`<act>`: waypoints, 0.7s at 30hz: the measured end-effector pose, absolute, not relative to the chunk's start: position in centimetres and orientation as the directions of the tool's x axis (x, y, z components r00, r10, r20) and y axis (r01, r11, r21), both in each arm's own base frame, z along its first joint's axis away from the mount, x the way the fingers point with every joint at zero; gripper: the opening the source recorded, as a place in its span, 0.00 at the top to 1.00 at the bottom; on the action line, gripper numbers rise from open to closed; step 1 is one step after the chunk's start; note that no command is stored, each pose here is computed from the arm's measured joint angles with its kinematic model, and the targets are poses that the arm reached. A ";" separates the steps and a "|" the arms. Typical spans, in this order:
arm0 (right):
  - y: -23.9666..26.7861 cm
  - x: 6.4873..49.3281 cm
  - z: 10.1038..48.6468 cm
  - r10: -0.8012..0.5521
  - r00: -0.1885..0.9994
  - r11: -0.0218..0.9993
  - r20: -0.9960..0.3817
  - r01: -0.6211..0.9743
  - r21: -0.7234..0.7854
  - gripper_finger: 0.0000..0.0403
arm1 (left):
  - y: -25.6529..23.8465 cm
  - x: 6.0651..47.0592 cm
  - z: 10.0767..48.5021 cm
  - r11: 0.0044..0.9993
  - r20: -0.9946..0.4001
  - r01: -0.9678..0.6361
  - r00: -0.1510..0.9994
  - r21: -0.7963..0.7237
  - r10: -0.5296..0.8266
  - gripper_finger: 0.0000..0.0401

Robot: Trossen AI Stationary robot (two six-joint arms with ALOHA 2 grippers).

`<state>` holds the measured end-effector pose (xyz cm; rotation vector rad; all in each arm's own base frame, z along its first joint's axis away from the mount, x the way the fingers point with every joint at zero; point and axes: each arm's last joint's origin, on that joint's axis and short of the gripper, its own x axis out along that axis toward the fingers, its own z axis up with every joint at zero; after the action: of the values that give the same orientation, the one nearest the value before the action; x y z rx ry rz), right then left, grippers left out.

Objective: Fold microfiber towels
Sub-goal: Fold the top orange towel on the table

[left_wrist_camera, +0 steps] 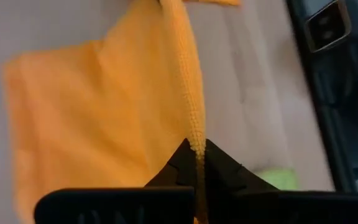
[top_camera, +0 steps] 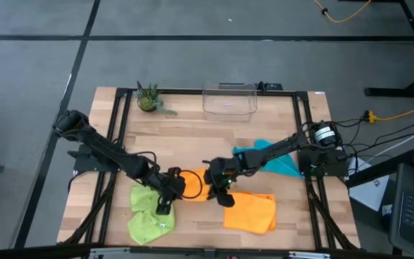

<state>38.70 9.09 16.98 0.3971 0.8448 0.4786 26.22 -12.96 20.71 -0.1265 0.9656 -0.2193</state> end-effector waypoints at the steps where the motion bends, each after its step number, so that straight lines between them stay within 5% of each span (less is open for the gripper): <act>1: 8.7 38.7 17.2 0.537 0.569 0.830 -0.623 -0.225 0.510 0.98 | -12.6 26.3 21.0 0.974 -0.806 0.123 0.547 -0.188 -0.225 1.00; 10: 5.3 39.3 16.1 0.193 0.645 0.971 -0.740 -0.018 0.237 0.98 | -8.6 25.9 18.4 0.999 -0.876 0.042 0.482 0.016 -0.006 1.00; 21: 2.1 40.6 14.0 0.061 0.683 0.992 -0.728 0.038 0.118 0.98 | -6.0 25.1 15.5 0.999 -0.902 -0.039 0.430 0.030 0.044 1.00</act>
<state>40.63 2.13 13.96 0.1277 0.8195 0.0126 25.06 -6.03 15.54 0.0050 1.1247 0.0516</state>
